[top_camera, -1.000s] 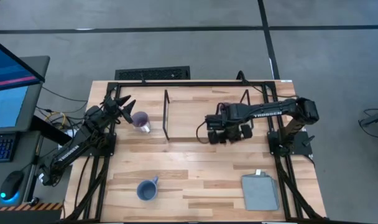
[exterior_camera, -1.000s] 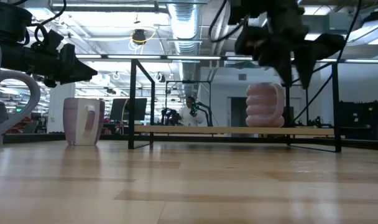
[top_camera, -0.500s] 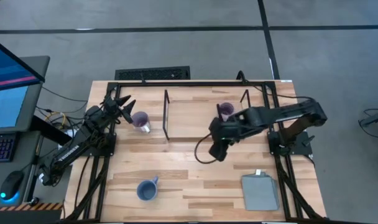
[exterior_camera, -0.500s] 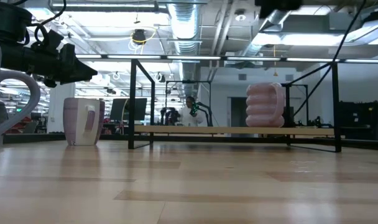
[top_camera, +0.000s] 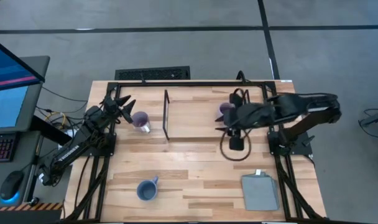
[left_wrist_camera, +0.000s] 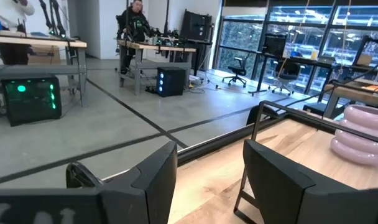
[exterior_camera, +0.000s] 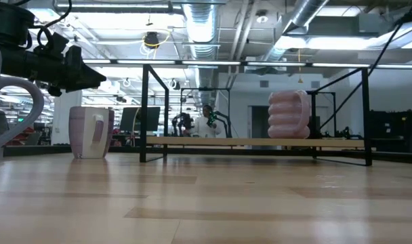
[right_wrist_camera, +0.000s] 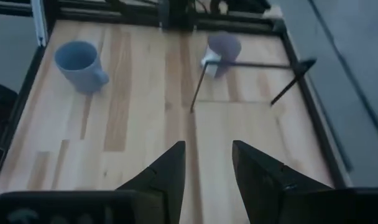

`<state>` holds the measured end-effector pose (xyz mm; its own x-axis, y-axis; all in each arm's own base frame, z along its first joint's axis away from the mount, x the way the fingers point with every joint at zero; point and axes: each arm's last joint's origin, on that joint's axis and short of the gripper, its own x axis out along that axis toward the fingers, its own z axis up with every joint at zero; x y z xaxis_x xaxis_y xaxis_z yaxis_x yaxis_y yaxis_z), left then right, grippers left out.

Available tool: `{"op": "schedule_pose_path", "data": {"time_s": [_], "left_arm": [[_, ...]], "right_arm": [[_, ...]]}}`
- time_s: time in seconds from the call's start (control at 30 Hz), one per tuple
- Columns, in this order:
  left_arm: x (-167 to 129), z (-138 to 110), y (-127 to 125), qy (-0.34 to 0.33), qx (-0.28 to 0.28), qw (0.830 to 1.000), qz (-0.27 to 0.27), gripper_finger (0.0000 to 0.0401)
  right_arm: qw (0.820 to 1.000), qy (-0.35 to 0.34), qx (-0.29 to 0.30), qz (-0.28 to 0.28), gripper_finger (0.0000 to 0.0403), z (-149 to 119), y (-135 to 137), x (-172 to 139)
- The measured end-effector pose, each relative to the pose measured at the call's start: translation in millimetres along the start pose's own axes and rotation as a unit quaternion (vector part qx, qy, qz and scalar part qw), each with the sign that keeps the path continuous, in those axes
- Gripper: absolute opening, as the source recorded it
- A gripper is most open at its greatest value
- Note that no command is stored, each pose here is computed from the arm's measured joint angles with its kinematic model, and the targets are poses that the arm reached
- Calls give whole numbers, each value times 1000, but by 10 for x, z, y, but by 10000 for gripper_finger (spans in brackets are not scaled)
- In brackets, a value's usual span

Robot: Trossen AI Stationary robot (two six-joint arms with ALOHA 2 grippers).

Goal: Stack small to large cups/mugs on shelf
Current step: Put the white and violet mug on the shelf

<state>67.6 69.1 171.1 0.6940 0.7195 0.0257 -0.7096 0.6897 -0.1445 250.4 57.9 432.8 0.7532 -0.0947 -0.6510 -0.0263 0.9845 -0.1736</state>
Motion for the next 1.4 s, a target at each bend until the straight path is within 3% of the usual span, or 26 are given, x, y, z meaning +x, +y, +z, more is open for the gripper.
{"op": "schedule_pose_path", "data": {"time_s": [0.33, 0.6, 0.87, 1.1, 1.4], "left_arm": [[0, 1, 0, -1, -9, 1000, 0, 177], [0, 1, 0, -1, -22, 1000, 0, 177], [0, 3, 1, -2, -22, 1000, 1, 177], [0, 3, 1, -2, -22, 1000, 1, 177], [0, 3, 1, -2, -22, 1000, 2, 177]], "right_arm": [[995, -51, -52, 71, 154, -58, -230, -330], [999, -41, -21, 27, 155, -184, -527, -489], [996, -87, -14, 4, 153, -350, -645, -847], [994, -102, 6, -25, 155, -755, -672, -811], [983, -176, 25, -54, 153, -1304, -610, -839]]}}
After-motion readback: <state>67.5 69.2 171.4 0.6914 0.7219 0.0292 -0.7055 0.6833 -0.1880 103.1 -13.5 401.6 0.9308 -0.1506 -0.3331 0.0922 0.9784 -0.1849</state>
